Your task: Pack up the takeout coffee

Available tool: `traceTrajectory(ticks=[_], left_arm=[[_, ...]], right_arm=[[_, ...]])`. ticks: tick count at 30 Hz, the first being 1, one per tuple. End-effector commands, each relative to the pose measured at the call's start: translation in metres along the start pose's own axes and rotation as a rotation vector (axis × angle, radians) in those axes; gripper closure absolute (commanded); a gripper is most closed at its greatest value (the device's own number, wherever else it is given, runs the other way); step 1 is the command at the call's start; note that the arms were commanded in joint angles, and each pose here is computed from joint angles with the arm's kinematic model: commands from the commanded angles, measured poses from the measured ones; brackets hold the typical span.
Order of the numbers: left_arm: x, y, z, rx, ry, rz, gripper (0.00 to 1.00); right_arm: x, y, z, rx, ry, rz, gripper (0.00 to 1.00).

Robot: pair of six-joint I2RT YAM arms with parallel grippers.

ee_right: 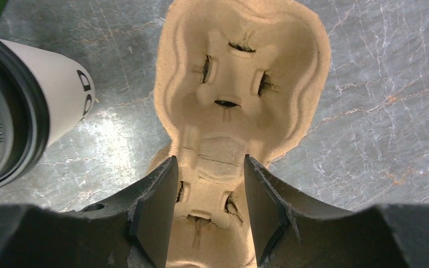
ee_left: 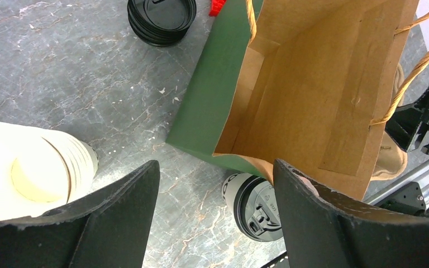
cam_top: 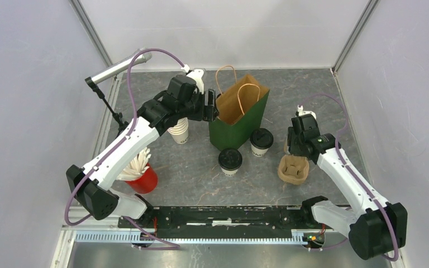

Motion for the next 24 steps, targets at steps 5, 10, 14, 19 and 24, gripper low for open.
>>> traceTrajectory(ticks=[5,10,14,19,24], left_arm=[[-0.007,0.009,0.005,-0.014,-0.064,0.096,0.21],[-0.011,0.011,0.004,-0.016,-0.091,0.092,0.25],[-0.018,0.016,-0.003,-0.034,-0.124,0.07,0.27],[-0.028,0.023,-0.016,-0.061,-0.18,0.032,0.34],[-0.032,0.027,-0.026,-0.086,-0.203,-0.005,0.36]], right_arm=[[-0.007,-0.004,0.008,0.006,-0.014,0.039,0.47],[-0.006,-0.005,0.012,-0.004,0.001,0.049,0.55],[-0.008,-0.005,0.014,-0.003,-0.004,0.05,0.58],[-0.011,-0.002,0.016,-0.011,-0.02,0.051,0.54],[-0.009,-0.002,0.019,-0.001,-0.008,0.056,0.53]])
Point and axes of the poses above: each gripper's point midway between its finger pads, its own z axis out along the fingers, its own x axis along the line the jaws close on, y = z × x, the point moved 2 cm from there along -z, back along the fingers, and after that the axes turned 12 degrees about z, right-handed, at the moved point
